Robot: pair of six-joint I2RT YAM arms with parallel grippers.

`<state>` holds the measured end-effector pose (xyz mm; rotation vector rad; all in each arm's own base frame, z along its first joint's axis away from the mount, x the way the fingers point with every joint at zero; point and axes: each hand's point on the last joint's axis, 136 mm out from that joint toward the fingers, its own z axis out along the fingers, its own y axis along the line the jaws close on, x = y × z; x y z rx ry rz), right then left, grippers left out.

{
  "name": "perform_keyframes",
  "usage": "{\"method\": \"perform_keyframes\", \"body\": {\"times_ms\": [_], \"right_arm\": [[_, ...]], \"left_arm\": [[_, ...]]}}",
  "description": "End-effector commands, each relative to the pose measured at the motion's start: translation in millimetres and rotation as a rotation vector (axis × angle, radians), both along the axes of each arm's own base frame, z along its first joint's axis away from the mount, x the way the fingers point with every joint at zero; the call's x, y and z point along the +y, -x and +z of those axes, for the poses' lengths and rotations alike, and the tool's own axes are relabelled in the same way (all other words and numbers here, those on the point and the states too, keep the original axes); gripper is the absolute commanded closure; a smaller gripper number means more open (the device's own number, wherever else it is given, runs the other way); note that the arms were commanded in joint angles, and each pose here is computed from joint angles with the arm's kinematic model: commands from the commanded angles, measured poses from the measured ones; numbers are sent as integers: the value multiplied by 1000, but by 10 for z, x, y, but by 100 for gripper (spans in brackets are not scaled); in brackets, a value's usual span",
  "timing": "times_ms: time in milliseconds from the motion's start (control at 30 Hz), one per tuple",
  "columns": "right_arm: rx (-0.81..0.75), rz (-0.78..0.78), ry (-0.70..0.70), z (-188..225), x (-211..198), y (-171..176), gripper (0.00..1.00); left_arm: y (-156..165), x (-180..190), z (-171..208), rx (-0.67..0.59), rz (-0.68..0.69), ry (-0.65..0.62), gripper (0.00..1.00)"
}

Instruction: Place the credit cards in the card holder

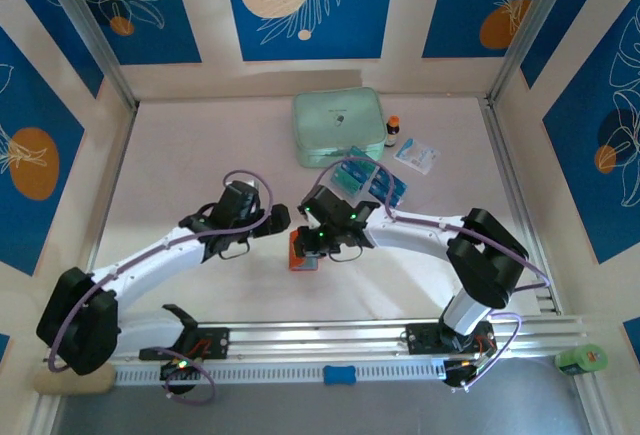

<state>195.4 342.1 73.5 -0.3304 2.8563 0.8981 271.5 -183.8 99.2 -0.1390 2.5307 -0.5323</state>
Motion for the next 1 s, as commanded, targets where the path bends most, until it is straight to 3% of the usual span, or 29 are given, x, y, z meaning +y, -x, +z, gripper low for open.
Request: {"method": "perform_keyframes", "body": {"times_ms": [0,400,967], "right_arm": [[10,-31,59,-189,-213,-1,92],[85,-68,73,-518,-355,76,95],[100,-76,73,-554,-370,97,96]], "left_arm": [[14,-20,-44,20,-68,-48,0],[61,-301,-307,79,-215,-129,0],[295,-402,-630,114,-293,-212,0]]}}
